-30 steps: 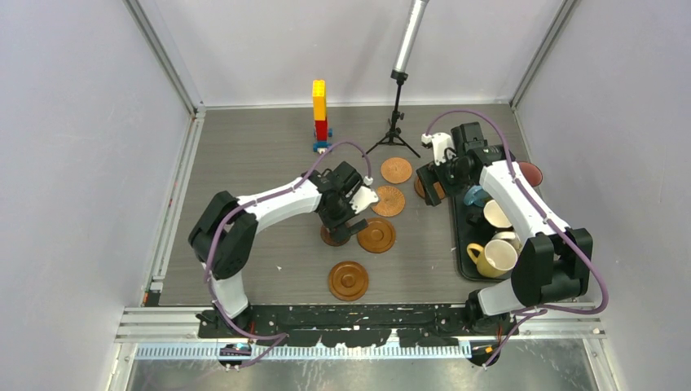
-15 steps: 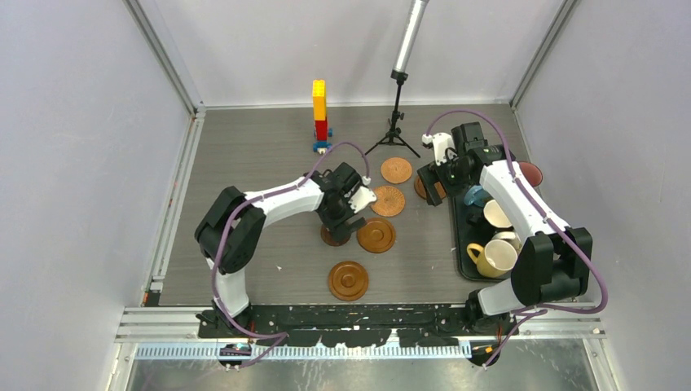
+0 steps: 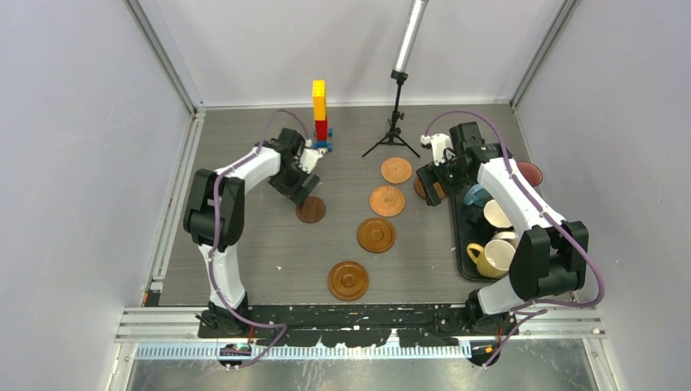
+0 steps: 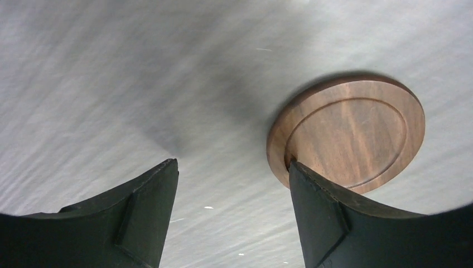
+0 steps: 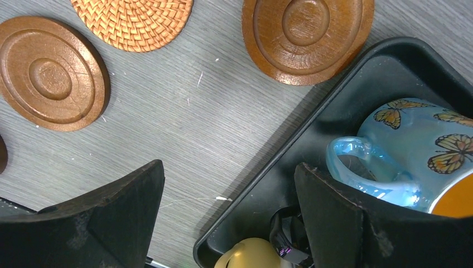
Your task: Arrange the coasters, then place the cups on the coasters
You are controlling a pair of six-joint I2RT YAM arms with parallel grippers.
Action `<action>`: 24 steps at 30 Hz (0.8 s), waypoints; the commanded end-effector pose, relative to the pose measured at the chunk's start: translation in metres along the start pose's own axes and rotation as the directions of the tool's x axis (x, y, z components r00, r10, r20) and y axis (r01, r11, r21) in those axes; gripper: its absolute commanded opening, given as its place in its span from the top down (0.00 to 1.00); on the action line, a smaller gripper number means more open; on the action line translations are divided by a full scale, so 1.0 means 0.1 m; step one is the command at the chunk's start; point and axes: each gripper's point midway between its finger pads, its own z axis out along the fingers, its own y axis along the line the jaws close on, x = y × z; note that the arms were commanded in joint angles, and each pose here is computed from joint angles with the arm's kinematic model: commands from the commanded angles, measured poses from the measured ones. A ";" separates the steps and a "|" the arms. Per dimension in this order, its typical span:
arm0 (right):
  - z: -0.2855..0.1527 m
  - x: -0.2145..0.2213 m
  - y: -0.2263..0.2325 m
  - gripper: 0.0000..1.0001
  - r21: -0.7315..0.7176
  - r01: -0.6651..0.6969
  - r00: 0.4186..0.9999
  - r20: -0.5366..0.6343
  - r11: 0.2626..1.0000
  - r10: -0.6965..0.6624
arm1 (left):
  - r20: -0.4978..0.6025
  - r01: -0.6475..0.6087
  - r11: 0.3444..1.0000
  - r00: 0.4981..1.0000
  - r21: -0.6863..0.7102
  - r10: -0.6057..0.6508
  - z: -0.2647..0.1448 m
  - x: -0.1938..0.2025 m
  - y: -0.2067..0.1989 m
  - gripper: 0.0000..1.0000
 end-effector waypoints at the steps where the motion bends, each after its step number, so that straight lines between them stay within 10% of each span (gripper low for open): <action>1: -0.08 -0.19 -0.04 0.09 0.009 0.005 0.999 0.053 1.000 -0.006 | -0.059 0.080 0.987 0.994 -0.141 -0.089 0.11 0.16 0.76 0.27; 24: -0.09 -0.28 -0.04 0.09 -0.003 0.014 0.998 0.066 1.000 -0.013 | -0.103 0.240 0.940 0.957 -0.241 -0.271 -0.26 1.01 2.09 0.29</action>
